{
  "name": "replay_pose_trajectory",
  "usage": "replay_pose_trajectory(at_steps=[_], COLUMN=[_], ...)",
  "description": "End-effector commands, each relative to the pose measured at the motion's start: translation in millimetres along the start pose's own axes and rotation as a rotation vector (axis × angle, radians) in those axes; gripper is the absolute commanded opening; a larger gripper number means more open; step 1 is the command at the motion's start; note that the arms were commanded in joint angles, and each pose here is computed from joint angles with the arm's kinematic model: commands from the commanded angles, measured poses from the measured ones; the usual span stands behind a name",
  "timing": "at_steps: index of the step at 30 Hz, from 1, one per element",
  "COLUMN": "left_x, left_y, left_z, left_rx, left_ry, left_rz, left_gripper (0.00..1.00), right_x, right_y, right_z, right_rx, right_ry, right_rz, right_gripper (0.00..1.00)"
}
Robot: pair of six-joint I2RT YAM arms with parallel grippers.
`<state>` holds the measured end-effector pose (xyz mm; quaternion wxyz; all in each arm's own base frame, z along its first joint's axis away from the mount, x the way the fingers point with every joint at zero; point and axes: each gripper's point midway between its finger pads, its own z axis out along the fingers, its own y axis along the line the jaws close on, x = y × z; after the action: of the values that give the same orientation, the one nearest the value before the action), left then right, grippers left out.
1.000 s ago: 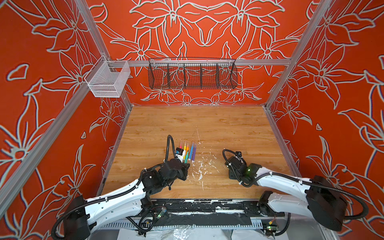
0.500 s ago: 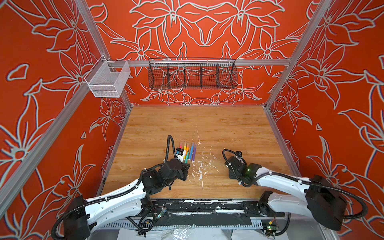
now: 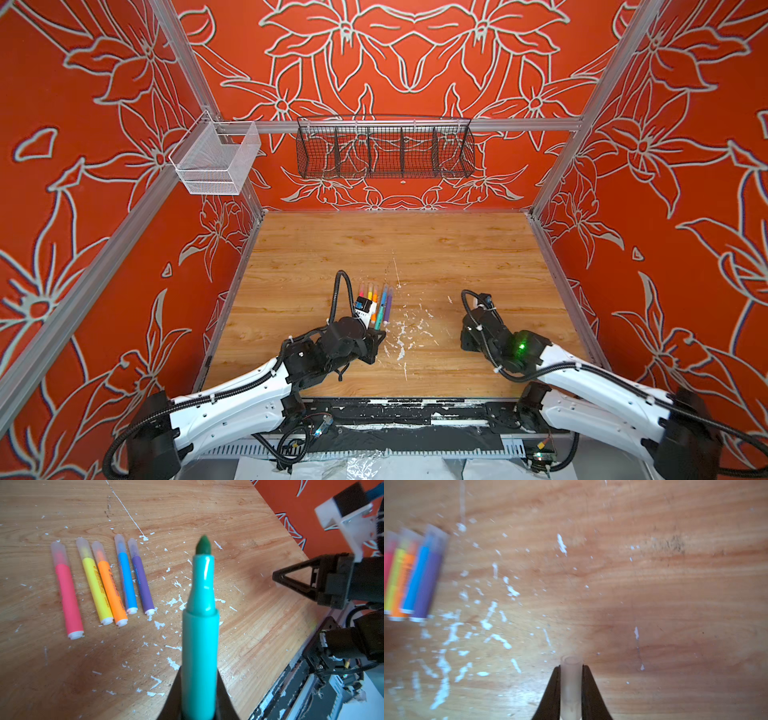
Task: Insert the pens into the pen caps
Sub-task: 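Carry the cap above the green marker tip with the right gripper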
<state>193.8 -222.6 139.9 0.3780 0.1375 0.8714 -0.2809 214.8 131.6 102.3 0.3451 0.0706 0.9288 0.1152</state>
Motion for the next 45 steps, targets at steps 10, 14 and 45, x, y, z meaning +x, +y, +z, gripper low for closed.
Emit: replay_pose_trajectory(at_steps=[10,14,45], left_x=[-14.7,-16.3,-20.0], left_y=[-42.1,-50.2,-55.7], left_z=[7.1,10.1,7.0], left_rx=[0.204,0.242,0.276], left_ry=[-0.020,-0.017,-0.041], left_rz=[-0.012,-0.021,-0.026], left_gripper=[0.00,0.00,0.00], right_x=[-81.6,-91.0,-80.9], right_y=[113.5,144.6,222.9], right_z=[-84.9,-100.6,-75.0], right_rx=[-0.517,-0.638,-0.825], right_ry=[-0.317,-0.371,-0.372], right_rz=[0.106,0.122,0.153], right_gripper=[0.13,0.11,0.06])
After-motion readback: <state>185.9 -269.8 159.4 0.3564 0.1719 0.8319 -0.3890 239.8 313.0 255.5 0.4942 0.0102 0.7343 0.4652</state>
